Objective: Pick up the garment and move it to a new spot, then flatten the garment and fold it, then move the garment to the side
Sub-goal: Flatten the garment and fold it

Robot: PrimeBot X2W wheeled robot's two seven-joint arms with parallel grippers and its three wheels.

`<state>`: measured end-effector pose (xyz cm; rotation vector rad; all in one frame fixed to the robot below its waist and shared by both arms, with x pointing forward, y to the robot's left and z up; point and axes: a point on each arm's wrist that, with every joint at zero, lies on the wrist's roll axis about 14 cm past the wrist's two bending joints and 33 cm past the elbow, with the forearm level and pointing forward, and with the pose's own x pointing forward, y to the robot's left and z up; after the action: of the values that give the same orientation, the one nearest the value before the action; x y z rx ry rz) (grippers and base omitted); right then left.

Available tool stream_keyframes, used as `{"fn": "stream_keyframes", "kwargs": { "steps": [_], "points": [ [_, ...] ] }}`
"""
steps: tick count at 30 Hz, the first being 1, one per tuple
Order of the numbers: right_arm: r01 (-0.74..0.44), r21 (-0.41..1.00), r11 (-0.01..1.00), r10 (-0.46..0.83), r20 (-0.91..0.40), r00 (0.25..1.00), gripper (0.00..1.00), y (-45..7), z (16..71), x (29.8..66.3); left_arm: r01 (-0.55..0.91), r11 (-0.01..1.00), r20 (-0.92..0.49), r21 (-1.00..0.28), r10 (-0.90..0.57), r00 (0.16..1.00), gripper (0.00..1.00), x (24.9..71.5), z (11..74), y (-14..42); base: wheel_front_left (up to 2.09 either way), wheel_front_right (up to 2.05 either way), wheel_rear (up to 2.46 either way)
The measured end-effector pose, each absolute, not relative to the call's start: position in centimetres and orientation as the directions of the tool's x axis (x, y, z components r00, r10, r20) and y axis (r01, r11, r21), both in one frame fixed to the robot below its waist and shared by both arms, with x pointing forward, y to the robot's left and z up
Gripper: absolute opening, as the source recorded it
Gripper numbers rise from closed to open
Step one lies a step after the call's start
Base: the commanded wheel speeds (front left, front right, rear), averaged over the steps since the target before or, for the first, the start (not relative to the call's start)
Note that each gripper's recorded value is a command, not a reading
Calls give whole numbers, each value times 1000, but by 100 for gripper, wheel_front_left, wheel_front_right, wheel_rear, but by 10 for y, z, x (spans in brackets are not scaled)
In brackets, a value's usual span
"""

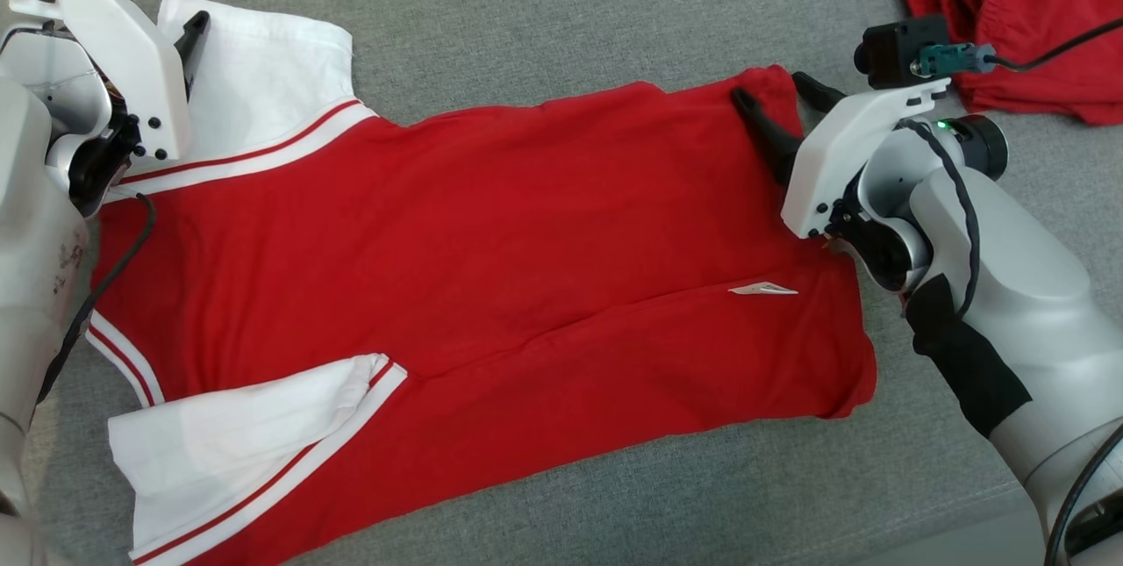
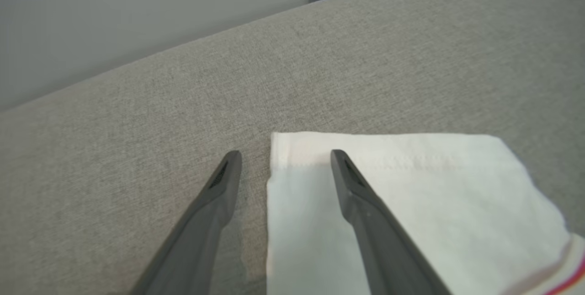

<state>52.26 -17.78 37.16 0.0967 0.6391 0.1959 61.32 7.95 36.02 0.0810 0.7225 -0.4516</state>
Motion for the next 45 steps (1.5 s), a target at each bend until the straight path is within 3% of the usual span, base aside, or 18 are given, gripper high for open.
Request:
{"fn": "stream_keyframes", "kwargs": {
  "steps": [5, 6, 7, 8, 9, 15, 23, 33, 45],
  "points": [
    [-162, 147, 976, 218, -603, 767, 100, -176, 369, 525, 406, 908, -683, -103, -361, 635, 100, 613, 348, 80, 0, 0, 0],
    [-164, 145, 976, 218, -612, 760, 100, -175, 367, 525, 399, 909, -695, -120, -364, 620, 97, 611, 346, 77, 0, 0, 0],
    [-163, 144, 976, 217, -624, 751, 100, -176, 366, 525, 396, 908, -695, -137, -373, 615, 84, 611, 345, 73, 0, 0, 0],
    [-163, 145, 976, 218, -634, 742, 64, -176, 365, 525, 394, 908, -689, -144, -378, 618, 20, 611, 346, 72, 0, 0, 0],
    [-166, 147, 975, 221, -635, 740, 0, -175, 365, 526, 396, 907, -692, -144, -378, 615, 0, 610, 345, 71, 0, 0, 0],
    [-182, 156, 971, 239, -625, 743, 0, -168, 370, 527, 381, 912, -663, -152, -380, 645, 0, 611, 354, 75, 0, 0, 0],
    [-169, 139, 976, 215, -467, 858, 0, -175, 402, 541, 376, 910, -472, -173, -412, 780, 0, 616, 403, 76, 0, 0, 0],
    [-176, 169, 970, 225, -345, 911, 0, -164, 416, 517, 390, 893, -246, -224, -439, 864, 0, 563, 444, 85, 0, 0, 0],
    [-182, 238, 954, 235, -218, 947, 0, -160, 444, 488, 303, 895, -147, -327, -365, 919, 0, 486, 458, 98, 0, 0, 0]
  ]
}}
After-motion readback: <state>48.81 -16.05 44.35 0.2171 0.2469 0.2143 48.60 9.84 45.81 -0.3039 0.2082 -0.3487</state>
